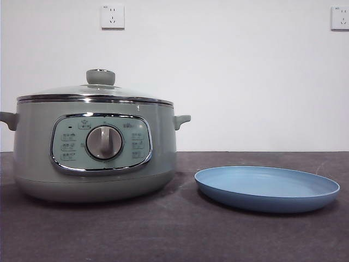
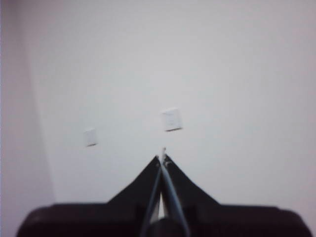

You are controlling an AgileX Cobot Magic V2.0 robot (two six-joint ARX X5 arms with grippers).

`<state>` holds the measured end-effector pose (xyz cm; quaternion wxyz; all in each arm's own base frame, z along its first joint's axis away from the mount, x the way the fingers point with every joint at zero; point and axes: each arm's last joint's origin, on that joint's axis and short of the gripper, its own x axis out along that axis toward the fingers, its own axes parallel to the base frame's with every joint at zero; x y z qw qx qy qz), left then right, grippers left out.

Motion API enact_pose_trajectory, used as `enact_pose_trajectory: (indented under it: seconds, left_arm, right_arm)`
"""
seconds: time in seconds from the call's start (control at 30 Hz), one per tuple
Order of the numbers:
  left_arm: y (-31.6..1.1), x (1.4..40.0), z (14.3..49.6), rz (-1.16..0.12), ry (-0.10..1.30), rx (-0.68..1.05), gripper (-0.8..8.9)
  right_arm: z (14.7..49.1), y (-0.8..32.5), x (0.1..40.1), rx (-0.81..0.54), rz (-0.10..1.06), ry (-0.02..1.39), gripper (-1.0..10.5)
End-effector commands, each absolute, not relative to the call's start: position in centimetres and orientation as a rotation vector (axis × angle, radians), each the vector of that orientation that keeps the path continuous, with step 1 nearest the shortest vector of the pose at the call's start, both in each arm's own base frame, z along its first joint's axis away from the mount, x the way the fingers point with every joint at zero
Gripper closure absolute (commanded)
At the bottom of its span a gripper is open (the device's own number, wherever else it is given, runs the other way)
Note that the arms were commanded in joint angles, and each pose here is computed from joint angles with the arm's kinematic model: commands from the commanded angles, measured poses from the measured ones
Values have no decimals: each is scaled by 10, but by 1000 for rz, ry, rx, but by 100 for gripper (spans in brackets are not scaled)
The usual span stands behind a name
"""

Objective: Take the potato out from the steamer,put the potato on the plate,close the lid

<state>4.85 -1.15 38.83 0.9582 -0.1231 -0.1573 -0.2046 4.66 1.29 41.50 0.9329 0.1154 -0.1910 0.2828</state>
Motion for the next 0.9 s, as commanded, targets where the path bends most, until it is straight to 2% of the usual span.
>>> enact_pose_trajectory:
  seconds: [0.03, 0.17, 0.3, 0.4, 0.53, 0.57, 0.63, 0.7, 0.73, 0.77, 0.9]
  left_arm:
    - [-13, 55, 412, -436, -283, -166, 822]
    - [-17, 74, 441, -546, -157, -134, 822]
    - [-23, 100, 457, -704, -18, -144, 822]
    - [-26, 122, 461, -811, 93, -154, 821]
    - [-29, 156, 452, -820, 243, -196, 802]
    - [-29, 163, 448, -809, 273, -207, 757]
    - [-28, 177, 439, -739, 343, -223, 542]
    - [-28, 186, 431, -671, 401, -227, 376]
    - [-29, 192, 426, -644, 431, -219, 345]
    - [-30, 196, 423, -640, 446, -205, 346]
    - [-39, 212, 412, -674, 499, -176, 346]
  right_arm:
    - [442, 14, 52, 153, 610, -387, 955]
    - [471, 15, 71, 120, 672, -302, 955]
    - [484, 15, 99, 85, 723, -191, 955]
    - [484, 16, 124, 88, 784, -80, 946]
    - [469, 18, 157, 134, 836, 107, 919]
    - [465, 19, 163, 152, 840, 147, 863]
    - [454, 21, 178, 192, 843, 238, 640]
    - [445, 23, 188, 220, 842, 306, 442]
    - [441, 24, 193, 234, 843, 341, 360]
    - [438, 25, 197, 241, 844, 363, 343]
    - [431, 31, 206, 208, 788, 399, 349]
